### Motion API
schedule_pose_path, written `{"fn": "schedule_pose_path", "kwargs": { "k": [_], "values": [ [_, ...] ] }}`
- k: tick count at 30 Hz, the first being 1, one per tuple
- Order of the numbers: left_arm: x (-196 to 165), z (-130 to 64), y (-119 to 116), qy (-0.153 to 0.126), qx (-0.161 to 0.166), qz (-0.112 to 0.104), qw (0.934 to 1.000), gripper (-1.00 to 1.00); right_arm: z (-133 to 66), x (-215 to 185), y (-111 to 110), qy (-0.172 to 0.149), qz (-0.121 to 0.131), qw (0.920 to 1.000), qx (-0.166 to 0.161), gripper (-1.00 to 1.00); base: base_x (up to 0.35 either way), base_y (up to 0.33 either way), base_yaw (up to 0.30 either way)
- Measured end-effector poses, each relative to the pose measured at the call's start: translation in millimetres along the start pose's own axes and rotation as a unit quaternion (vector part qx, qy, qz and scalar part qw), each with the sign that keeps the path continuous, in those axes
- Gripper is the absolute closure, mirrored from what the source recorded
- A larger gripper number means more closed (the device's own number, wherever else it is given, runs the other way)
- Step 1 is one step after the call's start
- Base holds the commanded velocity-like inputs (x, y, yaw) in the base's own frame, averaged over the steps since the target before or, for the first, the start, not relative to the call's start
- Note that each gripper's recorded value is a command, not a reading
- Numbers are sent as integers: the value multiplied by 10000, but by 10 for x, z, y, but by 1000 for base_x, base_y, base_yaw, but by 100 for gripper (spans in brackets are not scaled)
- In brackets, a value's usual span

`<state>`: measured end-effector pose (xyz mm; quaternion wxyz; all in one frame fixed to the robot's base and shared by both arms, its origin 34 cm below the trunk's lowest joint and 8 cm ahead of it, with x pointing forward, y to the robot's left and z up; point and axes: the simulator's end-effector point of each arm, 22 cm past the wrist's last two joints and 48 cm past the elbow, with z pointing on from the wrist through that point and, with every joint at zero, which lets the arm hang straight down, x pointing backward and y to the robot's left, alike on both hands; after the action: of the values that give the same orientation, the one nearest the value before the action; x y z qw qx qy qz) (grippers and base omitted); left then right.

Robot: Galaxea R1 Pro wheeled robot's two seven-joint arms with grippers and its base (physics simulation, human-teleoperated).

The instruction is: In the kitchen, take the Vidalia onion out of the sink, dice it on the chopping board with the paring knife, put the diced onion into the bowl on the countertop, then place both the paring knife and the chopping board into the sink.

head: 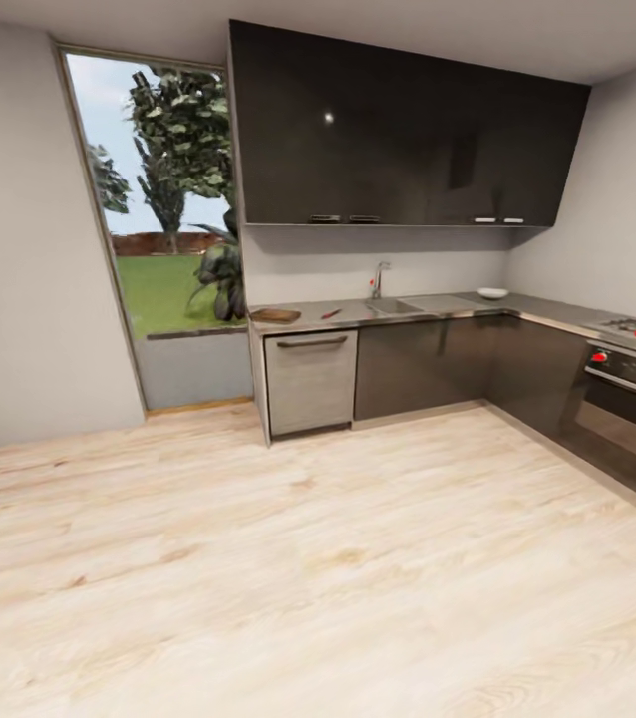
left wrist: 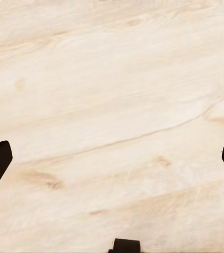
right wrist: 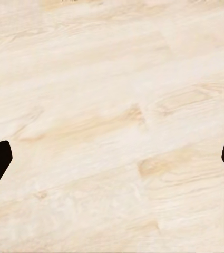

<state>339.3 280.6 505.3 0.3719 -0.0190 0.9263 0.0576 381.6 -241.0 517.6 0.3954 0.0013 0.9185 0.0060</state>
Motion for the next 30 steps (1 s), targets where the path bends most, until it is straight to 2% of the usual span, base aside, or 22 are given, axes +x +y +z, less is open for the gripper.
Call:
{"fn": "schedule_pose_path", "kwargs": {
  "k": [30],
  "values": [
    [-10, 2, -3, -16, 6, 5, 10000, -100, 1, -1, -2, -1, 2, 10000, 2, -100, 242, -242, 74]
  ]
}}
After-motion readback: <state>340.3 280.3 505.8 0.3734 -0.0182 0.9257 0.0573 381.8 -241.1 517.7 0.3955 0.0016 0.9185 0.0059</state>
